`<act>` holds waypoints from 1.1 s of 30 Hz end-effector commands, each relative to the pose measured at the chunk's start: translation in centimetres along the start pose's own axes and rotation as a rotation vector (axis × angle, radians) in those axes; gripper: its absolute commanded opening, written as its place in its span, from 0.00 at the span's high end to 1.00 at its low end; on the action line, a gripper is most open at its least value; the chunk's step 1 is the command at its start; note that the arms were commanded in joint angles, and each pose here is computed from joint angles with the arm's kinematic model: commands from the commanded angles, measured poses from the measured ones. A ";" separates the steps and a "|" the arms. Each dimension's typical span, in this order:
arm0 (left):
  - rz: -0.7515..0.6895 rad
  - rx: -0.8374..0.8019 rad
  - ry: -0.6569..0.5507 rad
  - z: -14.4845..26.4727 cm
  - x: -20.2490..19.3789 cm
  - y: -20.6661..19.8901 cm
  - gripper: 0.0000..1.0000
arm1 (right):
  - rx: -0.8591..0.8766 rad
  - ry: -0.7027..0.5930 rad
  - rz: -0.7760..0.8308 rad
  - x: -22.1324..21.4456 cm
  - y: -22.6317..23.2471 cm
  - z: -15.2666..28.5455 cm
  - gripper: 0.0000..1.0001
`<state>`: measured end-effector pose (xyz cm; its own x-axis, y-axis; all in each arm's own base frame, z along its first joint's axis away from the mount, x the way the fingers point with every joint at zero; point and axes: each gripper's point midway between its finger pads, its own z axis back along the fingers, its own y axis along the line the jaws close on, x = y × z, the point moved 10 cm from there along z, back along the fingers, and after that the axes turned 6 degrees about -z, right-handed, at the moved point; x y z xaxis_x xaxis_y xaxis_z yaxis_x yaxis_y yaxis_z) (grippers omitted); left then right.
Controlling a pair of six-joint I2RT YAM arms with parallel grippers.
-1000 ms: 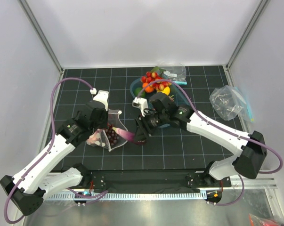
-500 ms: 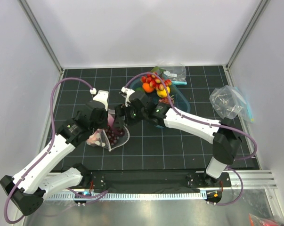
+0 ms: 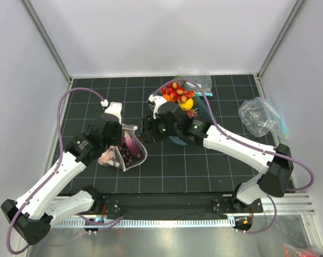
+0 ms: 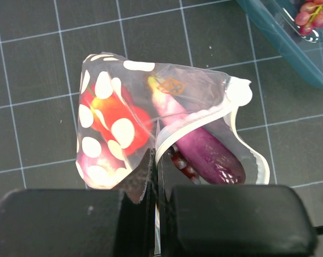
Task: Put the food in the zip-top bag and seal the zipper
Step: Place the fake vegetable in the zipper food storage bag, then adjust the zipper food storage bag at the center of the board.
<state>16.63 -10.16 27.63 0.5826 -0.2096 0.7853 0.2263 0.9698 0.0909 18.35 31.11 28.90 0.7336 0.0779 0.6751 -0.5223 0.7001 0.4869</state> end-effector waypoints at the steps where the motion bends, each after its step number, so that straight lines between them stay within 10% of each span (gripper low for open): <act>1: 0.030 0.032 -0.010 -0.4 0.5 0.3 0.98 | -0.011 0.040 0.102 -0.2 -0.2 2.6 0.38; 19: 0.080 0.063 0.007 -0.9 0.7 1.5 0.99 | 0.016 0.225 0.117 -2.6 -1.3 -5.8 0.43; 25: 0.081 0.051 0.008 -0.9 0.7 1.5 0.99 | -0.011 0.253 0.119 -2.8 -1.6 -7.0 0.64; 28: 0.081 0.030 0.003 -0.8 0.8 1.3 0.99 | -0.016 0.237 0.118 -2.2 -1.3 -6.6 0.99; 33: 0.098 -0.084 -0.010 0.3 2.3 0.5 1.00 | 0.050 0.120 0.095 -0.3 0.3 -3.1 0.99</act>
<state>17.69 -9.27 27.18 0.6302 -0.1601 0.7597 0.1873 0.9810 0.0514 20.08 34.18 21.51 0.7744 0.3346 0.5369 -0.5814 0.7110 0.3955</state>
